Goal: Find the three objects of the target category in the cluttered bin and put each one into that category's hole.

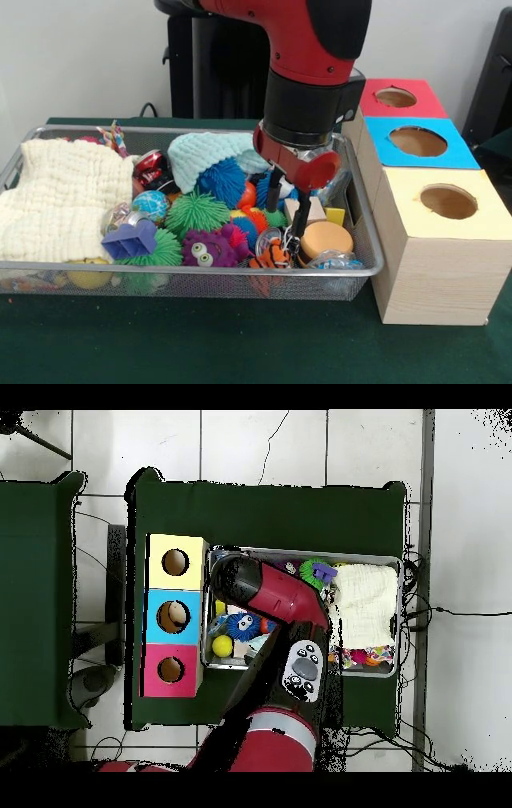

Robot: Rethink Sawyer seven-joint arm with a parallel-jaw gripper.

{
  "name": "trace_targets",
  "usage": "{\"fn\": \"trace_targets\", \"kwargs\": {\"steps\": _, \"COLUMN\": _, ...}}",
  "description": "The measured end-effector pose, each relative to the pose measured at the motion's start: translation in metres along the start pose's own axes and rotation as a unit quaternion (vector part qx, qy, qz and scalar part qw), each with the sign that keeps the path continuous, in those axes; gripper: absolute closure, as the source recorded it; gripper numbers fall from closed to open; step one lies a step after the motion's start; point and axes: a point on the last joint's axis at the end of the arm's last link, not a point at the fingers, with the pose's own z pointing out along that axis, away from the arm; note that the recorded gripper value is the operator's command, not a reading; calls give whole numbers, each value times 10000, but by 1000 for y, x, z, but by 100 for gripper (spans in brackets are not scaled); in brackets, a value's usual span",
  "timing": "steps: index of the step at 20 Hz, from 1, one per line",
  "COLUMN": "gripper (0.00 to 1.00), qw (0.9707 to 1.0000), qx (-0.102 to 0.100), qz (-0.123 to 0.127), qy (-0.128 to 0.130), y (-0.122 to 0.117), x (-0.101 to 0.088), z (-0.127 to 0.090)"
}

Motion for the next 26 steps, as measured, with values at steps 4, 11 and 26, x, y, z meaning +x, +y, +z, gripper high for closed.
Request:
{"fn": "trace_targets", "kwargs": {"steps": 4, "gripper": 0, "qw": 9999, "qx": -54, "qz": 111, "qy": -78, "y": 0, "x": -3, "z": 7}}
{"fn": "trace_targets", "kwargs": {"steps": 11, "gripper": 0, "qw": 9993, "qx": 57, "qz": 337, "qy": -116, "y": -5, "x": 0, "z": 15}}
{"fn": "trace_targets", "kwargs": {"steps": 26, "gripper": 0, "qw": 9946, "qx": 151, "qz": 1028, "qy": 30, "y": -16, "x": 13, "z": 30}}
